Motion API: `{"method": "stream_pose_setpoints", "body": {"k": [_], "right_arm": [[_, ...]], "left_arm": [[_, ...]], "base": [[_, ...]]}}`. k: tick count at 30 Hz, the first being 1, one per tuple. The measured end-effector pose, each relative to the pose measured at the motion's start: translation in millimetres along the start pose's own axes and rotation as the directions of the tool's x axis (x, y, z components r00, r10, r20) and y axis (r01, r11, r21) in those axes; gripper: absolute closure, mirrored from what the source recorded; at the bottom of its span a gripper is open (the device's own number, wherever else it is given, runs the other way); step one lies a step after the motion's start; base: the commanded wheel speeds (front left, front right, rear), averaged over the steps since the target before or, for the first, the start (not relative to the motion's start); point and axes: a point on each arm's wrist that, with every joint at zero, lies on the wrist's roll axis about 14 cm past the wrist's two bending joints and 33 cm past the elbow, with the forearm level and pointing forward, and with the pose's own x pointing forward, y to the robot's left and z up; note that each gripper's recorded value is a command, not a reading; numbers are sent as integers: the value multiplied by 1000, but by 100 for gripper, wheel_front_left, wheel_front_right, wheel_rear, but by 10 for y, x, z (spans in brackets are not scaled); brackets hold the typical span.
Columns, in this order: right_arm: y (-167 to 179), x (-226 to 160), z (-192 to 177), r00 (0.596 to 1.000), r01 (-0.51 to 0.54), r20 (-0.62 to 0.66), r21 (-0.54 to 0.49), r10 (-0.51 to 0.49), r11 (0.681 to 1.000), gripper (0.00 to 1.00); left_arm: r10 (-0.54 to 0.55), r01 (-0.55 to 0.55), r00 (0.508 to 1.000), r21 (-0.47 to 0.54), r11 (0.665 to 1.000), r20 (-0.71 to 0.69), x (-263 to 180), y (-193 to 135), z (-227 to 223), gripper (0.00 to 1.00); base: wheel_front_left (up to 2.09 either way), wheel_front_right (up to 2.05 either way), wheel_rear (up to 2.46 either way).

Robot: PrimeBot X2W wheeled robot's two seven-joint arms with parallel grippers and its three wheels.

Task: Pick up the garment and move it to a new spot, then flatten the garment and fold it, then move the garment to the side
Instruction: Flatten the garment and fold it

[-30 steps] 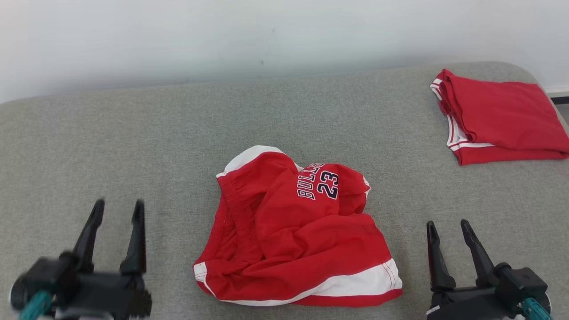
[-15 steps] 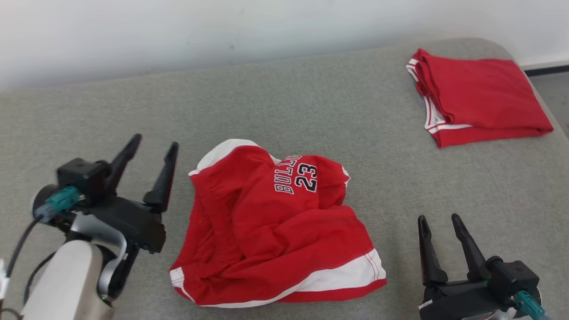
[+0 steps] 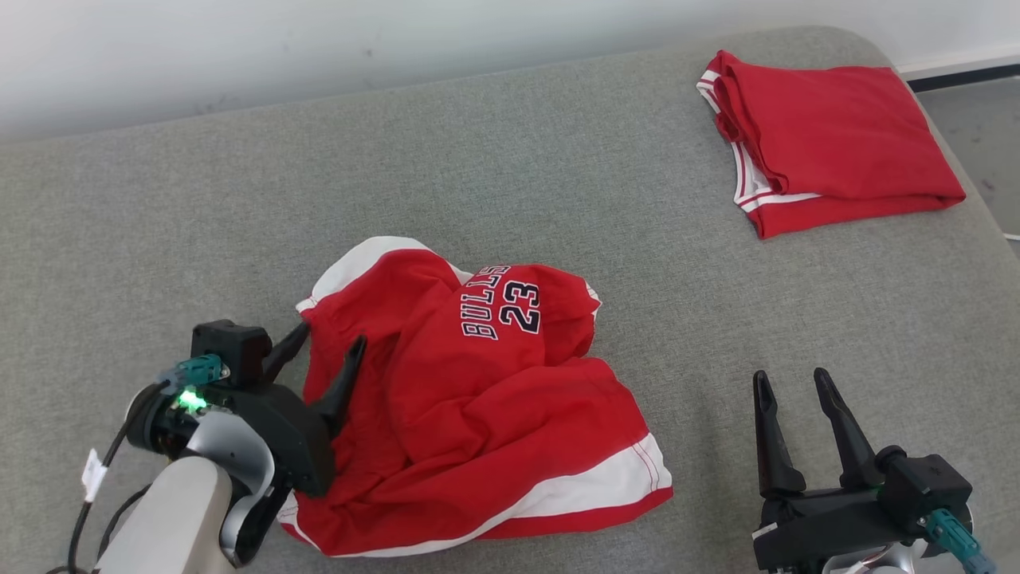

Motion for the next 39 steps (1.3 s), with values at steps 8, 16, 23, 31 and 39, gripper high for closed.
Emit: {"method": "stream_pose_setpoints", "body": {"k": [8,16,23,31,39], "right_arm": [[-26,10,-2,1000,9,0,-1,-9,1000,0],[-47,31,0,1000,17,1,-2,-17,1000,0],[-60,65,14,1000,19,5,-5,-19,1000,0],[-34,98,28,1000,13,10,-2,-13,1000,0],[91,89,97,999,-24,32,2,24,1000,0]], "left_arm": [[14,-15,998,-12,1000,-62,46,14,-203,0],[-5,5,999,-10,1000,41,203,6,114,100],[45,-45,992,1,999,118,282,317,490,100],[88,-92,986,18,996,140,250,511,463,0],[115,-116,981,-4,993,154,-9,496,354,0]], "base": [[0,0,0],[0,0,0],[0,0,0],[0,0,0],[0,0,0]]}}
